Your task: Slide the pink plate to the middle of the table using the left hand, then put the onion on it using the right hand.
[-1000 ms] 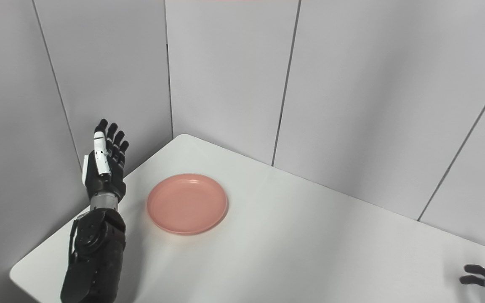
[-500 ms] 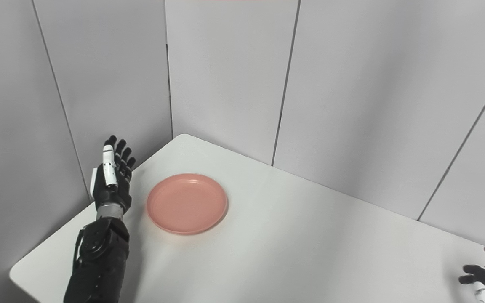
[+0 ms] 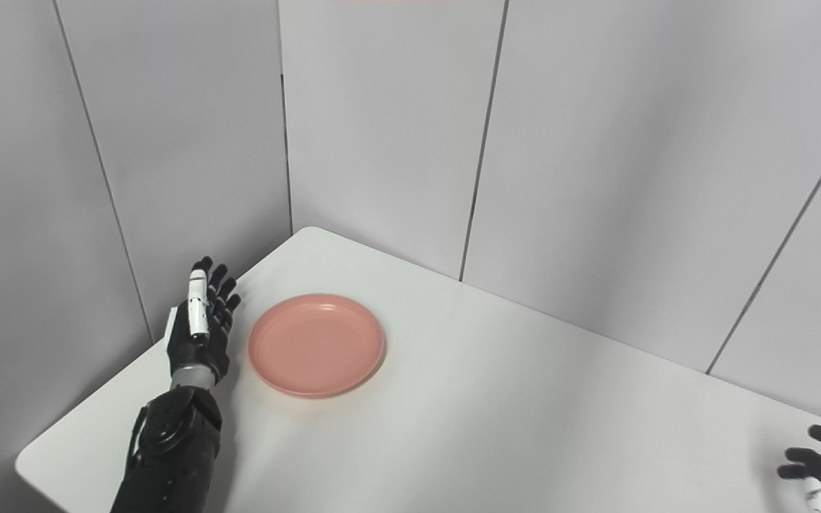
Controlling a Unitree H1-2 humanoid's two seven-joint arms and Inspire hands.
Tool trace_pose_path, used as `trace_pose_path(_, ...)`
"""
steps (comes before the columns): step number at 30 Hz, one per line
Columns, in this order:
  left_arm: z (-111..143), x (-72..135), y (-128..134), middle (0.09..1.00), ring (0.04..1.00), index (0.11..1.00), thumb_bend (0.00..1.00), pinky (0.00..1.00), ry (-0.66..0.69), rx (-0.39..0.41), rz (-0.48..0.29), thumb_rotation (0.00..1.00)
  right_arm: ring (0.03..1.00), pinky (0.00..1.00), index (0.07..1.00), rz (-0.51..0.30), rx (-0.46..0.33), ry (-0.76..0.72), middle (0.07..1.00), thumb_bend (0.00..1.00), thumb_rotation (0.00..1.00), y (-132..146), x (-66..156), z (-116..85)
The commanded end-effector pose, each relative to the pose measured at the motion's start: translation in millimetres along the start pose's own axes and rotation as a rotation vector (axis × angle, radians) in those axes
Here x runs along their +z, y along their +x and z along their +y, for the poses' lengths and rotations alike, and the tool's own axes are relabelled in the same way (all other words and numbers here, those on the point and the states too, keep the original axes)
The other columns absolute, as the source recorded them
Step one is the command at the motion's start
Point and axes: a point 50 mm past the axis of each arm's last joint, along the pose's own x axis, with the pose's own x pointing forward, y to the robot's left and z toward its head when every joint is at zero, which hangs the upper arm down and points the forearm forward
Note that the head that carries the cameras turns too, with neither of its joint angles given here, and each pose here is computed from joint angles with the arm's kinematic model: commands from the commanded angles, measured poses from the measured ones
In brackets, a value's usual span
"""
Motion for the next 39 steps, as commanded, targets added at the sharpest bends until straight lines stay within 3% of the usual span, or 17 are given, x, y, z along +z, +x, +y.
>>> trace_pose_path(1,-13,20,12,0.976,0.971,0.967,0.33,0.98,-0.004,-0.072,-0.054,1.0,0.419,0.76,0.637,0.259,-0.045,0.046,0.506,0.3,0.73,-94,-72,6)
trace_pose_path(2,-14,19,12,0.976,0.971,0.967,0.33,0.99,-0.002,-0.073,-0.046,1.0,0.414,0.75,0.631,0.259,-0.045,0.045,0.504,0.28,0.81,-94,-72,6)
trace_pose_path(4,-14,15,13,0.976,0.97,0.97,0.33,0.98,0.003,-0.08,-0.031,1.0,0.408,0.71,0.617,0.257,-0.044,0.044,0.5,0.27,0.89,-94,-72,6)
trace_pose_path(12,-14,5,16,0.986,0.98,0.976,0.33,1.0,-0.012,-0.131,0.033,1.0,0.384,0.57,0.561,0.261,-0.04,0.05,0.476,0.27,0.91,-95,-71,6)
trace_pose_path(13,-13,3,17,0.987,0.981,0.979,0.33,1.0,-0.009,-0.137,0.039,1.0,0.38,0.5,0.55,0.261,-0.041,0.049,0.472,0.32,0.46,-95,-72,5)
trace_pose_path(14,-13,1,17,0.987,0.981,0.979,0.33,1.0,-0.005,-0.144,0.05,1.0,0.379,0.49,0.548,0.261,-0.042,0.049,0.472,0.34,0.37,-95,-72,6)
trace_pose_path(15,-13,0,18,0.986,0.98,0.979,0.33,1.0,-0.001,-0.148,0.058,1.0,0.377,0.45,0.536,0.26,-0.043,0.05,0.468,0.37,0.15,-95,-72,6)
trace_pose_path(18,-13,-3,19,0.978,0.974,0.971,0.32,0.99,0.004,-0.158,0.081,1.0,0.376,0.43,0.52,0.256,-0.045,0.052,0.467,0.38,0.01,-95,-71,7)
trace_pose_path(27,-18,-14,21,0.967,0.96,0.964,0.33,0.97,0.006,-0.2,0.125,1.0,0.378,0.42,0.491,0.258,-0.044,0.055,0.473,0.38,0.0,-95,-69,8)
trace_pose_path(39,-41,-32,19,0.981,0.973,0.977,0.35,0.97,0.019,-0.314,0.194,1.0,0.418,0.42,0.48,0.249,-0.046,0.053,0.514,0.38,0.0,-97,-69,10)
